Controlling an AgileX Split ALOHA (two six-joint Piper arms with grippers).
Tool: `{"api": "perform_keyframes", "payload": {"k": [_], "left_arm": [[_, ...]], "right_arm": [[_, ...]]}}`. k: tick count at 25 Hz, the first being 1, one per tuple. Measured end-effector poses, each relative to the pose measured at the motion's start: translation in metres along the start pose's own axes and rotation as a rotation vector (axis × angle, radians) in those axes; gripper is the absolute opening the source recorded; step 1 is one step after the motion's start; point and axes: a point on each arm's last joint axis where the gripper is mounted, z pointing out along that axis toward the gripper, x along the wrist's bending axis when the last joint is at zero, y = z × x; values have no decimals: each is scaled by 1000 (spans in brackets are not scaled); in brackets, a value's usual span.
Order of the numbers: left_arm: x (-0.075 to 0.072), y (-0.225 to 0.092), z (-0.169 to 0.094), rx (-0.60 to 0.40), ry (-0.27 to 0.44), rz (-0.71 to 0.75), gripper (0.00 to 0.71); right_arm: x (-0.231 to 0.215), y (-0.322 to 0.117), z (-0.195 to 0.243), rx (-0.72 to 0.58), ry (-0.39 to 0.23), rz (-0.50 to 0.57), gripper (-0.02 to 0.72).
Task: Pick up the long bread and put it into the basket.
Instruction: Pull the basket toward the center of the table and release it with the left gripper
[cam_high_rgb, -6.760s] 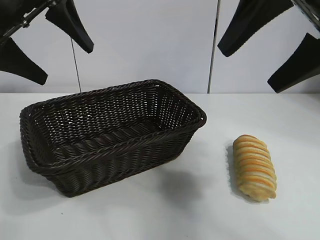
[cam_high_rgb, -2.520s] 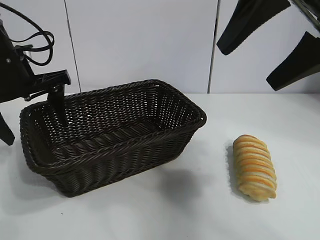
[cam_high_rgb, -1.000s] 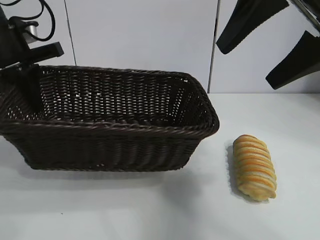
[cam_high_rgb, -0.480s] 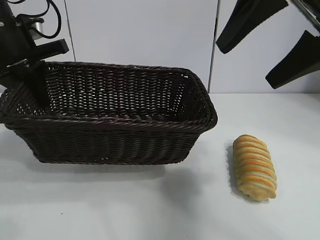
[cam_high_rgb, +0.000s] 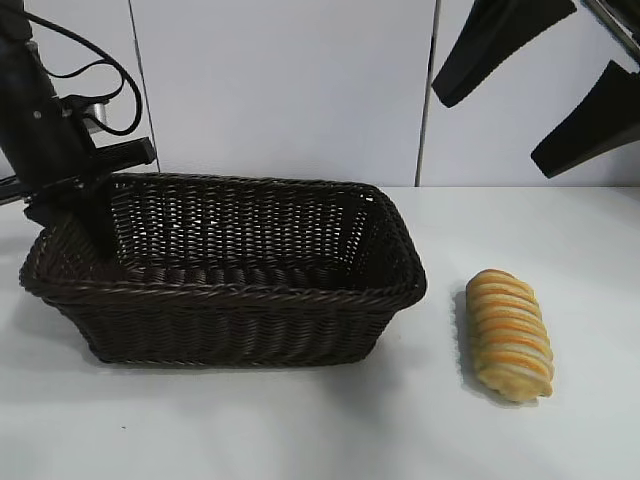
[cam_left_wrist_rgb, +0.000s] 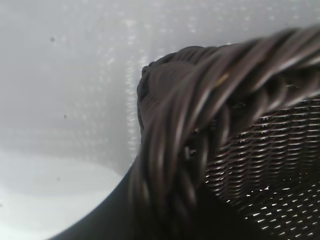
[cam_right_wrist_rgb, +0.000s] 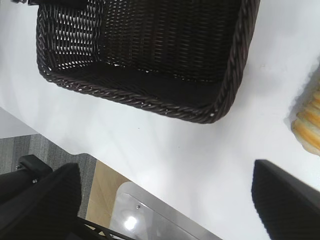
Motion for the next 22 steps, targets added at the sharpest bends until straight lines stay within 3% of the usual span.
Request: {"api": "perform_keyframes", "payload": {"k": [10, 12, 15, 16, 18, 22], "left_arm": [[0, 0, 2, 14, -3, -23, 109], [1, -1, 2, 25, 1, -29, 208], [1, -3, 2, 40, 0, -37, 517], [1, -3, 2, 42, 2, -41, 576], [1, -3, 2, 44, 3, -45, 648], [-1, -3, -4, 32, 7, -39, 686]], "right_arm": [[0, 0, 0, 0, 0, 0, 638], [0, 0, 0, 0, 0, 0, 638], [0, 0, 0, 0, 0, 0, 638], [0, 0, 0, 0, -1, 0, 638], [0, 0, 0, 0, -1, 0, 638], [0, 0, 0, 0, -1, 0, 638]]}}
